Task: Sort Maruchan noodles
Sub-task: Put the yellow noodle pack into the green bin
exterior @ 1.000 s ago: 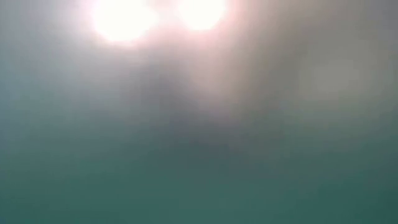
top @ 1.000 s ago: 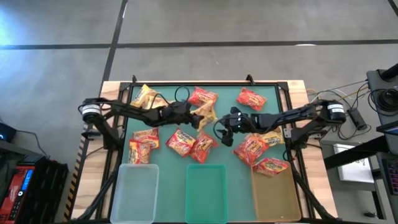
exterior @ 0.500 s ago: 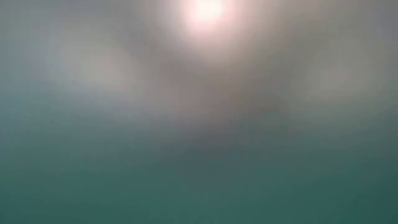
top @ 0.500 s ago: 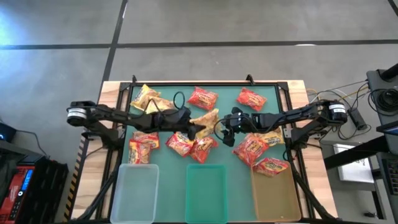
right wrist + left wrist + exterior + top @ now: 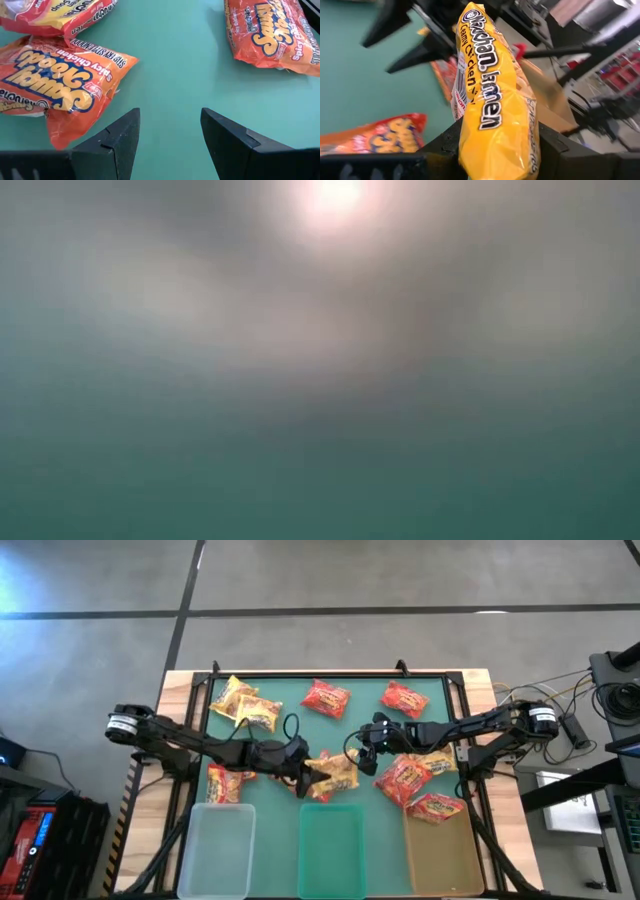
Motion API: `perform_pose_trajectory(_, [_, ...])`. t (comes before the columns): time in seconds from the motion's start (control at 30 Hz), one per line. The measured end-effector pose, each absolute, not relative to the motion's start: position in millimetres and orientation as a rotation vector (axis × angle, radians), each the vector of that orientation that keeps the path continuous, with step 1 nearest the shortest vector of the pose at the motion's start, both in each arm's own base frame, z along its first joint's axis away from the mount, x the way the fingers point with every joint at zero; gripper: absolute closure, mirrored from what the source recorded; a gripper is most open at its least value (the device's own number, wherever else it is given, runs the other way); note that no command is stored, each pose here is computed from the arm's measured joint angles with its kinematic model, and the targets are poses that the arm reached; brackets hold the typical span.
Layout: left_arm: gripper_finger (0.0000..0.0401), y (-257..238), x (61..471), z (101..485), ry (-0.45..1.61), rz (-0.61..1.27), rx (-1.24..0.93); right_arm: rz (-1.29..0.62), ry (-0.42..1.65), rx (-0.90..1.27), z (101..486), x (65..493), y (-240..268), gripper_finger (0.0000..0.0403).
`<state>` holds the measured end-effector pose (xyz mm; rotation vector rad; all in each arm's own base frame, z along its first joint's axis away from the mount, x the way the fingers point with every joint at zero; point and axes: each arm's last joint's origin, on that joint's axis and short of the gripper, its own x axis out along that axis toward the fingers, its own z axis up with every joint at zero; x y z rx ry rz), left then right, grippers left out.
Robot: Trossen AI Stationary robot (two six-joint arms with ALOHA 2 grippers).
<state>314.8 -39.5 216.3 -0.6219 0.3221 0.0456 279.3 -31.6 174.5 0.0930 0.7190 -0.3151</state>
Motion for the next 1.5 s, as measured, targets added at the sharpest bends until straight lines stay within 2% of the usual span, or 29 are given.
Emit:
perform_pose_trajectory(0.5, [0.0277,-67.3,310.8,214.6,0.383,-0.108,-0.65,-0.332,0.71,0.156,174.2,279.3,-29.5,0.0202])
perform_pose_trajectory(1.5, [0.0277,-93.6,301.7,208.0,0.488,-0.254,-0.54,-0.311,0.737,0.151,166.2,282.0,-22.5,0.0202])
